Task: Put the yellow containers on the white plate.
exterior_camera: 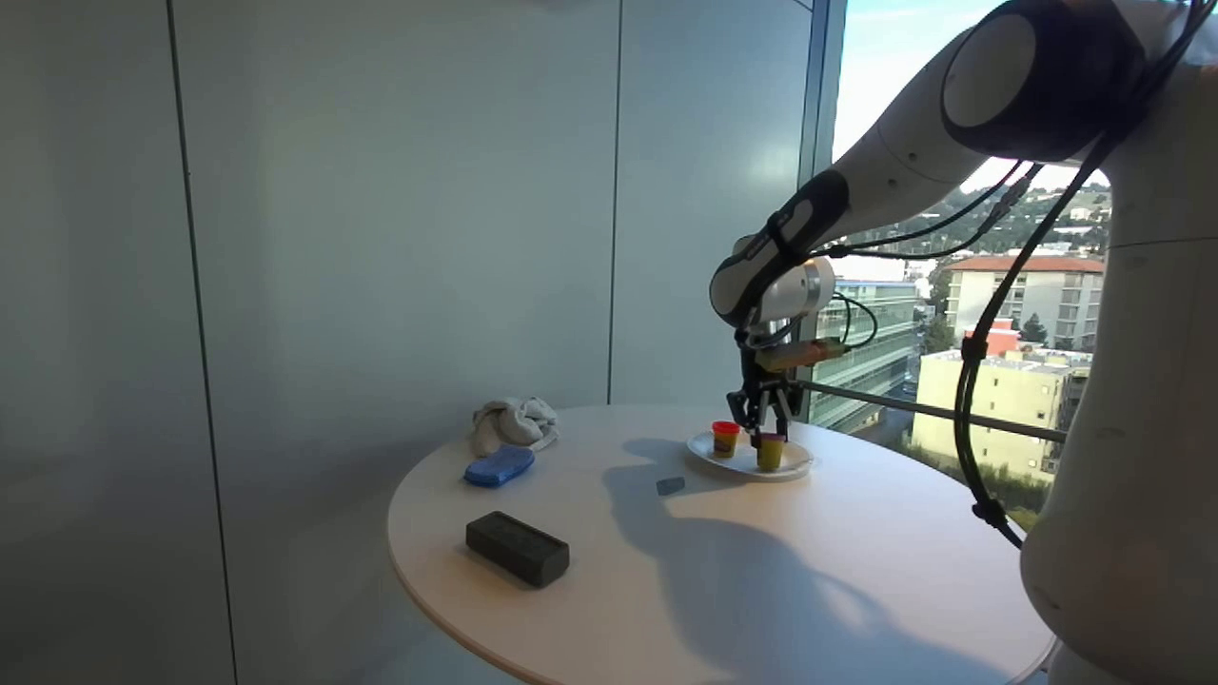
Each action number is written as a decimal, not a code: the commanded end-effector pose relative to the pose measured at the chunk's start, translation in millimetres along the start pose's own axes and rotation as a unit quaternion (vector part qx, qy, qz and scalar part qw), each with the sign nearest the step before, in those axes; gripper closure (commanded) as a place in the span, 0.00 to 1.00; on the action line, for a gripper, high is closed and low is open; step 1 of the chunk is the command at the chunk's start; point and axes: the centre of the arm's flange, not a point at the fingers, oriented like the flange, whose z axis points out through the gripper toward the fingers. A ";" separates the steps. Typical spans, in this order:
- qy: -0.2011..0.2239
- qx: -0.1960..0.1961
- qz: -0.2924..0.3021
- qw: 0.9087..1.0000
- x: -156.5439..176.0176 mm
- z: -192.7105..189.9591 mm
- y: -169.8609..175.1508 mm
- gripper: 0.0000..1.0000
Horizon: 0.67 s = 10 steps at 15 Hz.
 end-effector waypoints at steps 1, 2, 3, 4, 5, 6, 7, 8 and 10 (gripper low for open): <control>0.024 0.011 0.018 0.999 0.5 -5.6 -0.7 0.46; 0.026 0.012 0.019 0.999 0.9 -5.4 -1.0 0.21; 0.026 0.015 0.019 0.999 0.7 -4.6 -0.9 0.21; 0.025 0.016 0.021 0.999 0.2 -3.5 -0.8 0.16; 0.023 0.016 0.023 0.999 -0.1 -2.8 -0.6 0.10; 0.024 0.016 0.023 0.999 -0.3 -2.9 -0.5 0.01; 0.025 0.014 0.024 0.999 -0.9 -4.2 -0.3 0.00; 0.031 0.008 0.025 0.999 -2.1 -7.6 0.0 0.00; 0.062 -0.032 0.020 0.997 -8.4 -28.4 2.0 0.00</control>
